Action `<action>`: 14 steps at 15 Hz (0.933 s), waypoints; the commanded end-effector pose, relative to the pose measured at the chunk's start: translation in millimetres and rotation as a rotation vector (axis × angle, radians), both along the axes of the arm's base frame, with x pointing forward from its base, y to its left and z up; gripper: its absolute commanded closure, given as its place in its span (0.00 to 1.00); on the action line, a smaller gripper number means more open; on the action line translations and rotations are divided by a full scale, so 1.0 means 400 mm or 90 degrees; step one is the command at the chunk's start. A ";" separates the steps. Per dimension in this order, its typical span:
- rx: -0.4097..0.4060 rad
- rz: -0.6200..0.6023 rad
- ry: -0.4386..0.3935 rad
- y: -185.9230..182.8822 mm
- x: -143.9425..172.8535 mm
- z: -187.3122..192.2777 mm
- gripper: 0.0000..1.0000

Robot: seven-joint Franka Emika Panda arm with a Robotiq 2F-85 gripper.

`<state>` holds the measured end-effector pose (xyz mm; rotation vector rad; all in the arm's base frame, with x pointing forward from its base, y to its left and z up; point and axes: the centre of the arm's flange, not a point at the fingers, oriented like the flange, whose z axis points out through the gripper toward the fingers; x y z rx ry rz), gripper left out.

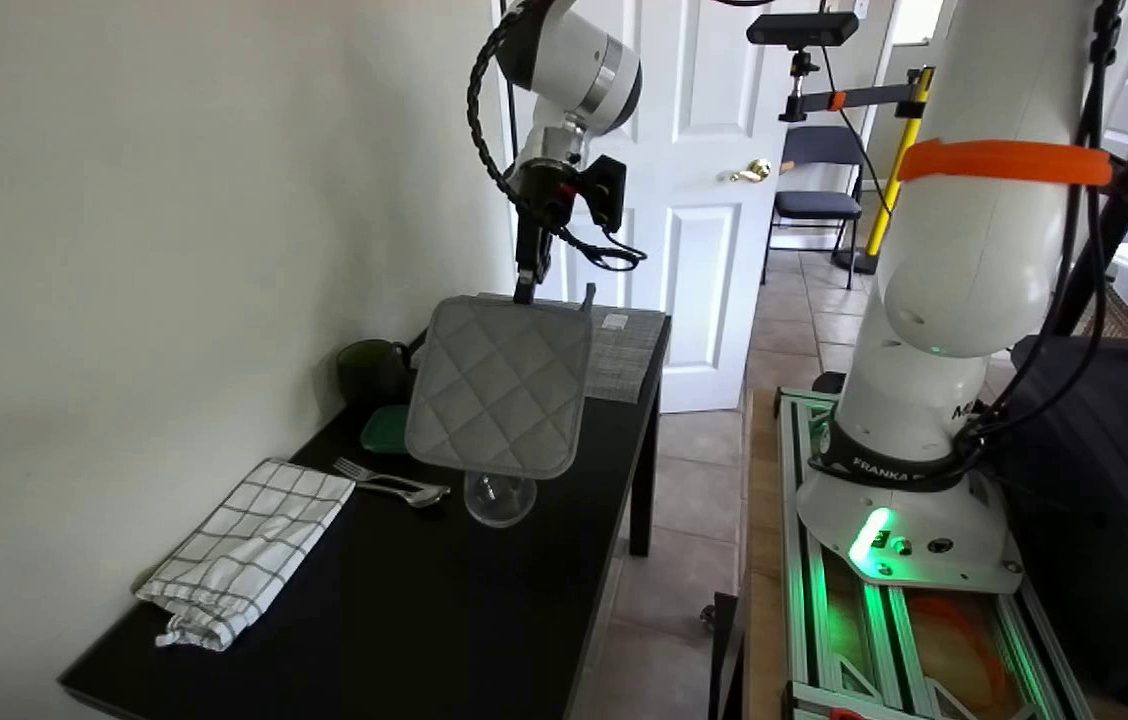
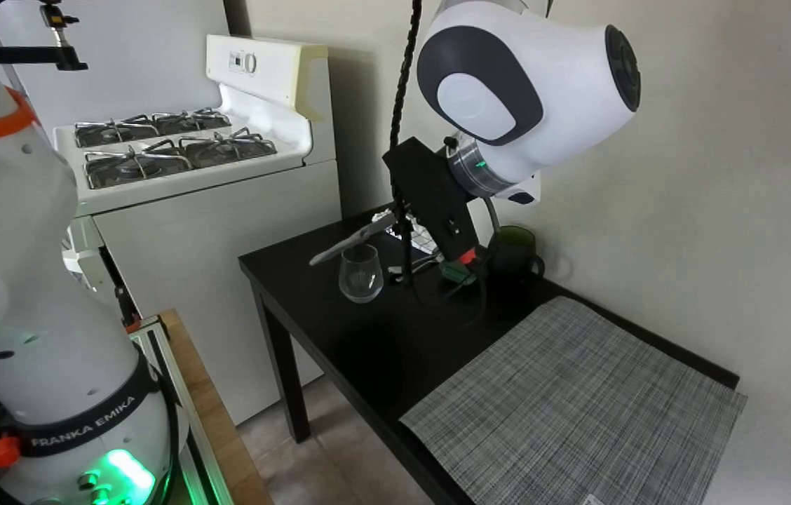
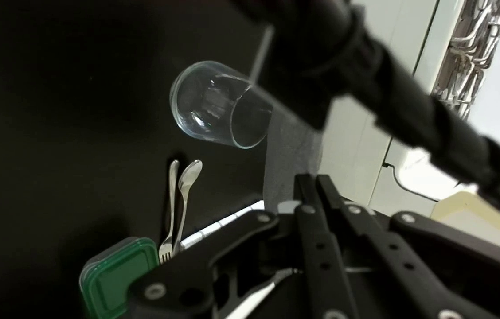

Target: Put the grey pot holder on top of the glass cup.

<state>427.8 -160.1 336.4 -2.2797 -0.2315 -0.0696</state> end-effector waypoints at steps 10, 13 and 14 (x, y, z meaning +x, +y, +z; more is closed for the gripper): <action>-0.030 0.013 0.018 0.008 0.080 -0.111 0.99; -0.045 0.014 0.009 0.008 0.098 -0.122 0.99; -0.049 0.018 0.010 0.013 0.101 -0.126 0.99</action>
